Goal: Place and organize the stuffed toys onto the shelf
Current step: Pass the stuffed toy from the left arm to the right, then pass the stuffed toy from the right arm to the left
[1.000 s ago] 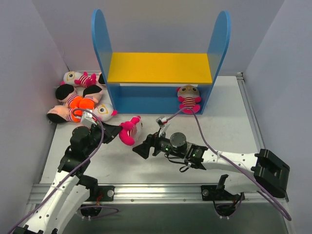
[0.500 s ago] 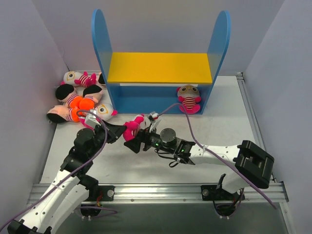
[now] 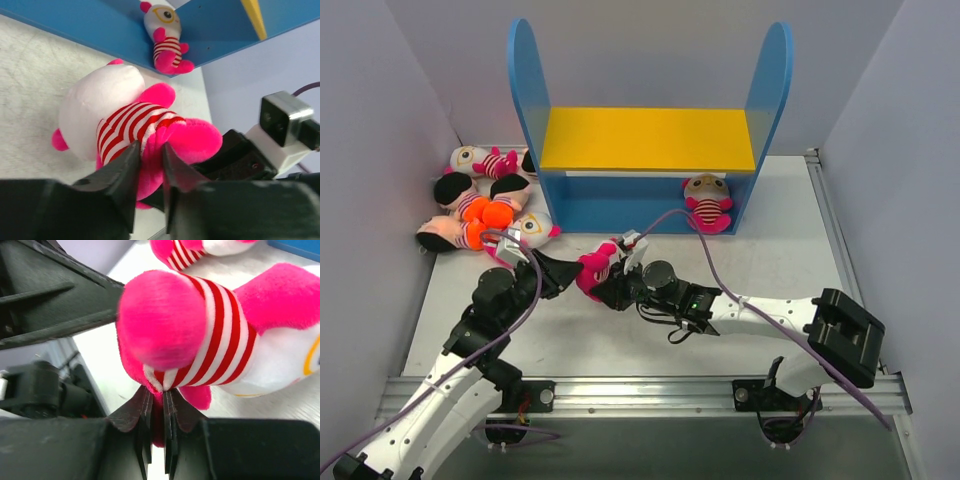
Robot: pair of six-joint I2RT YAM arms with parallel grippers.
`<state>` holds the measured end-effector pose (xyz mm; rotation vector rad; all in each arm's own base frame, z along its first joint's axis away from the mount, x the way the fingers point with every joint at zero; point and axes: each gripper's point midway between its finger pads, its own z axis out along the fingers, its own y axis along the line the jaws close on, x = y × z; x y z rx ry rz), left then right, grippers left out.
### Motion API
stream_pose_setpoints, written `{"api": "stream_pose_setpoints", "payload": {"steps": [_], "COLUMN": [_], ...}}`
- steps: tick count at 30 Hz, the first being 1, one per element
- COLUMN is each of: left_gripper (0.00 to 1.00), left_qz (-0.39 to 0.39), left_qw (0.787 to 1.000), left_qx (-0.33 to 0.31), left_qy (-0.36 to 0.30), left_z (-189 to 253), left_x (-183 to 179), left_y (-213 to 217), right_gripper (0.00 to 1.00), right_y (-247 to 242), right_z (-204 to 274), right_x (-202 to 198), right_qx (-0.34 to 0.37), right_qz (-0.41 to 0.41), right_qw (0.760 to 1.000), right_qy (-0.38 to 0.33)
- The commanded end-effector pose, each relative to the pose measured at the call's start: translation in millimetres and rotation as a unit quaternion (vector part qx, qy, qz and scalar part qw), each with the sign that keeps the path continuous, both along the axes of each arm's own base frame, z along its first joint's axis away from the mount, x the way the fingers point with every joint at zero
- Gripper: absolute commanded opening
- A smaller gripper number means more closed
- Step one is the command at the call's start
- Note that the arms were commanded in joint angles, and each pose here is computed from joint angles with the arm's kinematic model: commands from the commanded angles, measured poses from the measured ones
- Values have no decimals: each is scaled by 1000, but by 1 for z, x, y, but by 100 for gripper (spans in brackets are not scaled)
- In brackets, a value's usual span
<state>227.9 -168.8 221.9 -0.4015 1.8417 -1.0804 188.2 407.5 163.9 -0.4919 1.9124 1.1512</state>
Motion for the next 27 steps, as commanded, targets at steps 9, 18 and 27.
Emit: {"api": "stream_pose_setpoints", "payload": {"steps": [9, 18, 27], "left_gripper": [81, 91, 94], "left_qz": [-39, -68, -117], "left_qw": [996, 988, 980], "left_qx": [70, 98, 70], "left_qy": [28, 97, 145], "left_z": [10, -15, -41], "left_x": [-16, -12, -13], "left_y": [1, -10, -34], "right_gripper": [0, 0, 0], "right_y": [-55, -81, -84], "right_z": [-12, -29, -31], "right_x": [0, -12, -31], "right_qx": [-280, -402, -451], "right_qz": [93, 151, 185], "right_qw": [943, 878, 832], "right_qy": [-152, -212, -266]}}
